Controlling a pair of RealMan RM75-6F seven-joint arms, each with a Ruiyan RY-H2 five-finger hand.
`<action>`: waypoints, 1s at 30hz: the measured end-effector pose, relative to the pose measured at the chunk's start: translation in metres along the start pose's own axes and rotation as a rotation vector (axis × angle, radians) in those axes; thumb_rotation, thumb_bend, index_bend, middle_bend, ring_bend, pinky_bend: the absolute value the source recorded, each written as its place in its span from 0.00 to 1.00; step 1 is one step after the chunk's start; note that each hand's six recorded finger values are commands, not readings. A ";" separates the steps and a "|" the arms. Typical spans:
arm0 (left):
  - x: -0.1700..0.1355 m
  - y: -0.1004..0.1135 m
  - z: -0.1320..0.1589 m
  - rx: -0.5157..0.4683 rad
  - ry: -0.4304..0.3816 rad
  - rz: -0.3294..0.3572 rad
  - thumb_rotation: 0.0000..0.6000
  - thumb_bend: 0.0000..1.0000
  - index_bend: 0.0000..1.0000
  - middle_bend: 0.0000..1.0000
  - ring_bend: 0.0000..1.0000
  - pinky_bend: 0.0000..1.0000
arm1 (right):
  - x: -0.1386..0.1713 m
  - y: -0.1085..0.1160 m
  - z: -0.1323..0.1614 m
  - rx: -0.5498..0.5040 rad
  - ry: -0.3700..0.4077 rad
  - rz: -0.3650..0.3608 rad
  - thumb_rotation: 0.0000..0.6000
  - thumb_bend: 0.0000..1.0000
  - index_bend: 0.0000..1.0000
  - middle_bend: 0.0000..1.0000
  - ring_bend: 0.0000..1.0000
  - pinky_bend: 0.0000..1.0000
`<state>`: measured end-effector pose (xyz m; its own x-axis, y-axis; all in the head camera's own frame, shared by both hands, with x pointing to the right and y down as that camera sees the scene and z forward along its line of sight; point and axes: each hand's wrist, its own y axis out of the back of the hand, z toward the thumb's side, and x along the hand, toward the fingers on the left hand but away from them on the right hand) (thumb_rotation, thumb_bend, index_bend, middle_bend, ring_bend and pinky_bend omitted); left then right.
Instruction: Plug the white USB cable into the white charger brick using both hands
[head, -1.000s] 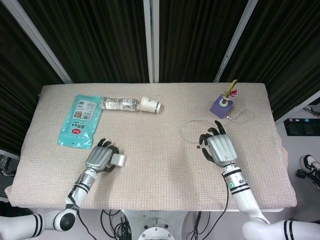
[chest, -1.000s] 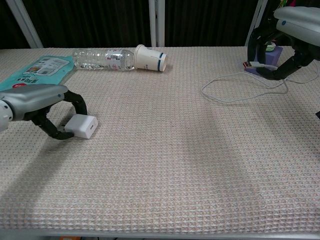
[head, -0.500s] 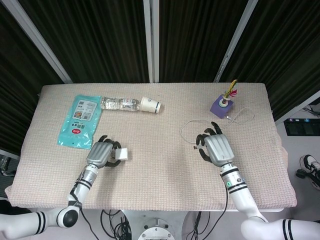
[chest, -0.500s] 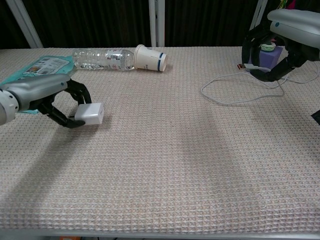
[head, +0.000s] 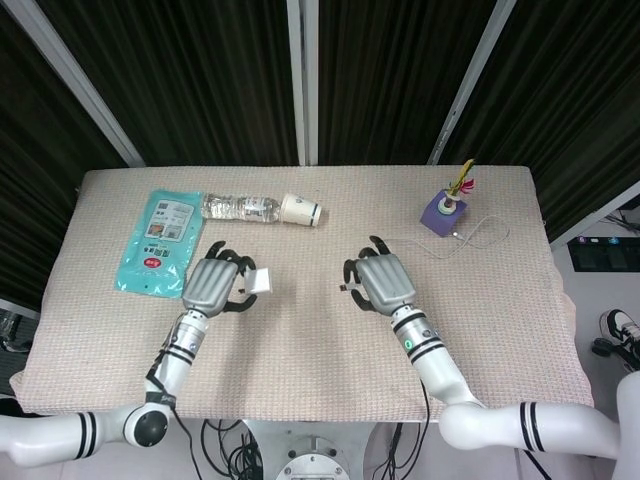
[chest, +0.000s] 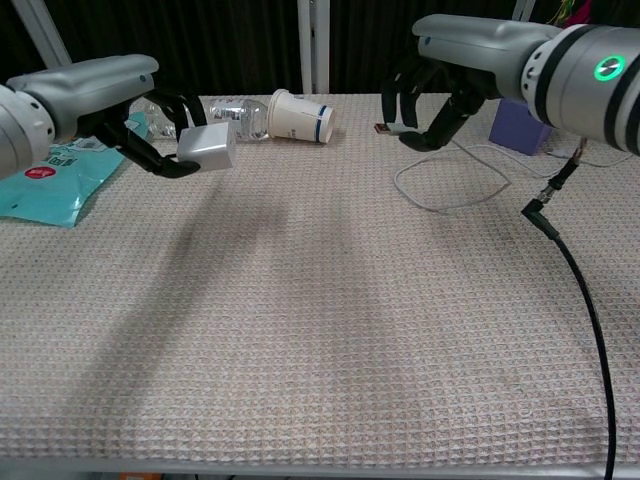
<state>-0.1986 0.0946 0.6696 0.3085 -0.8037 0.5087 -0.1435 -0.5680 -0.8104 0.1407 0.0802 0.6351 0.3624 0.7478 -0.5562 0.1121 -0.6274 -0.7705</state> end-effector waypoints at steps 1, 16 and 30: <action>0.001 0.001 0.001 0.001 0.001 0.002 0.85 0.37 0.47 0.43 0.23 0.11 | -0.005 -0.001 0.005 -0.003 0.000 0.006 1.00 0.33 0.59 0.53 0.25 0.08; 0.010 0.020 0.020 0.107 0.023 0.010 0.91 0.37 0.47 0.43 0.24 0.11 | -0.054 -0.016 0.065 -0.012 -0.032 0.020 1.00 0.33 0.60 0.53 0.25 0.08; 0.017 0.026 0.033 0.096 0.047 0.002 0.92 0.37 0.47 0.44 0.25 0.11 | -0.067 -0.019 0.079 -0.048 -0.094 -0.031 1.00 0.33 0.60 0.53 0.26 0.08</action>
<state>-0.1659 0.0715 0.6475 0.2638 -0.8136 0.5182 -0.0527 -0.5486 -0.8344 0.0411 0.0595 0.6622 0.2696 0.7829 -0.5607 0.1675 -0.6115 -0.7733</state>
